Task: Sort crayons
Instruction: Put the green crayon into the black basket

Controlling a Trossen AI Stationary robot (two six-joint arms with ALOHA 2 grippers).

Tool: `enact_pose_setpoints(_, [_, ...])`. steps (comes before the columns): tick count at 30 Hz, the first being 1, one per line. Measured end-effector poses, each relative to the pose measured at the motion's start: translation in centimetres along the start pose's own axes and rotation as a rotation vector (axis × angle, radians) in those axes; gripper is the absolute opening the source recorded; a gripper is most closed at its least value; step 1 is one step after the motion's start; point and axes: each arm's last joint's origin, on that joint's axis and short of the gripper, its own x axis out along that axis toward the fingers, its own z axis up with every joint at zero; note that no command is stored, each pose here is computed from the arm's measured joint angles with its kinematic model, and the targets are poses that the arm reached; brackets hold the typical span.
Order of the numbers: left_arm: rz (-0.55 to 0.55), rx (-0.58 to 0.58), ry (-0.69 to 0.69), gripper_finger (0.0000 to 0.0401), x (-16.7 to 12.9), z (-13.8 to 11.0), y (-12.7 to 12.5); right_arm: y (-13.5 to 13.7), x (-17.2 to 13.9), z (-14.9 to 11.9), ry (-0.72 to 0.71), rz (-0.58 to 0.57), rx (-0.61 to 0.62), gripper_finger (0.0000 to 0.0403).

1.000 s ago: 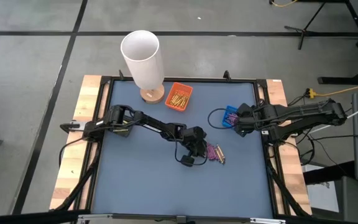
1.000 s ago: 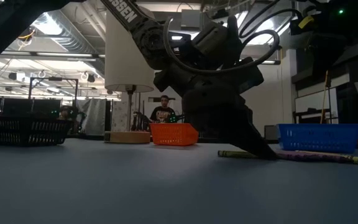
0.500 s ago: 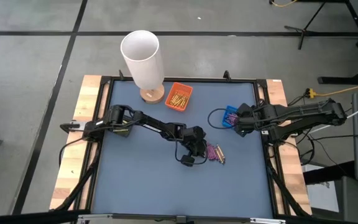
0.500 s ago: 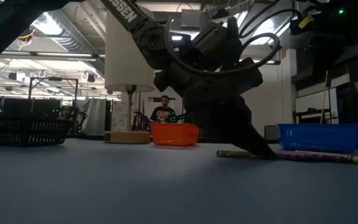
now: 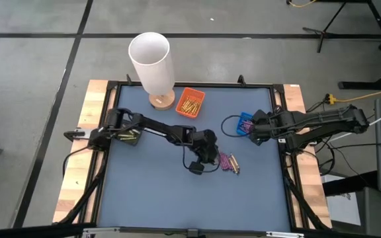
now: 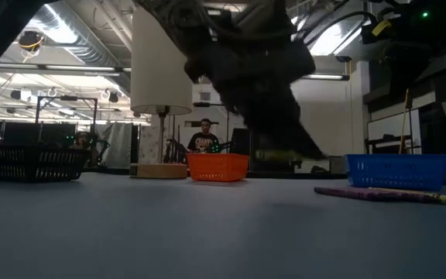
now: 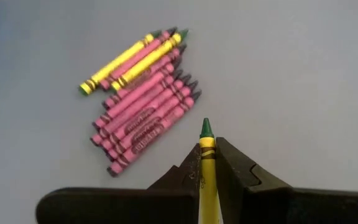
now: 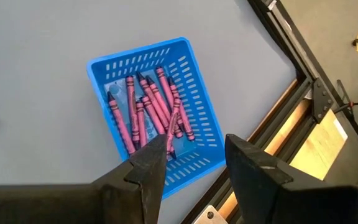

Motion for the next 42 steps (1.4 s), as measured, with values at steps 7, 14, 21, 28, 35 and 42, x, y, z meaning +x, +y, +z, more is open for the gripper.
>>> enact_pose_setpoints(7, [0.008, 0.003, 0.03, 0.0014, -4.4, 1.6, 0.1, 0.0, 0.0, 0.0, 0.001, 0.002, 0.001, 0.0163])
enact_pose_setpoints(14, [0.016, -0.015, 0.117, 0.0014, -10.0, 2.2, 0.5, 0.0, 0.0, 0.0, 0.004, 0.006, 0.001, 0.0163])
enact_pose_setpoints(21, [0.026, -0.088, 0.216, 0.0014, -16.2, 1.6, 0.3, 0.0, 0.0, 0.0, 0.005, 0.006, 0.001, 0.0163])
enact_pose_setpoints(28, [0.077, -0.169, 0.208, 0.0014, -22.1, -2.6, -2.0, 0.0, 0.0, 0.0, 0.01, 0.012, 0.001, 0.0163])
enact_pose_setpoints(35, [0.244, -0.324, 0.193, 0.0014, -26.7, -9.1, -5.7, 0.0, 0.0, 0.0, 0.009, 0.013, 0.002, 0.0163])
enact_pose_setpoints(42, [0.398, -0.43, 0.151, 0.0014, -30.0, -14.0, -8.9, 0.0, 0.0, 0.0, 0.009, 0.013, 0.002, 0.0163])
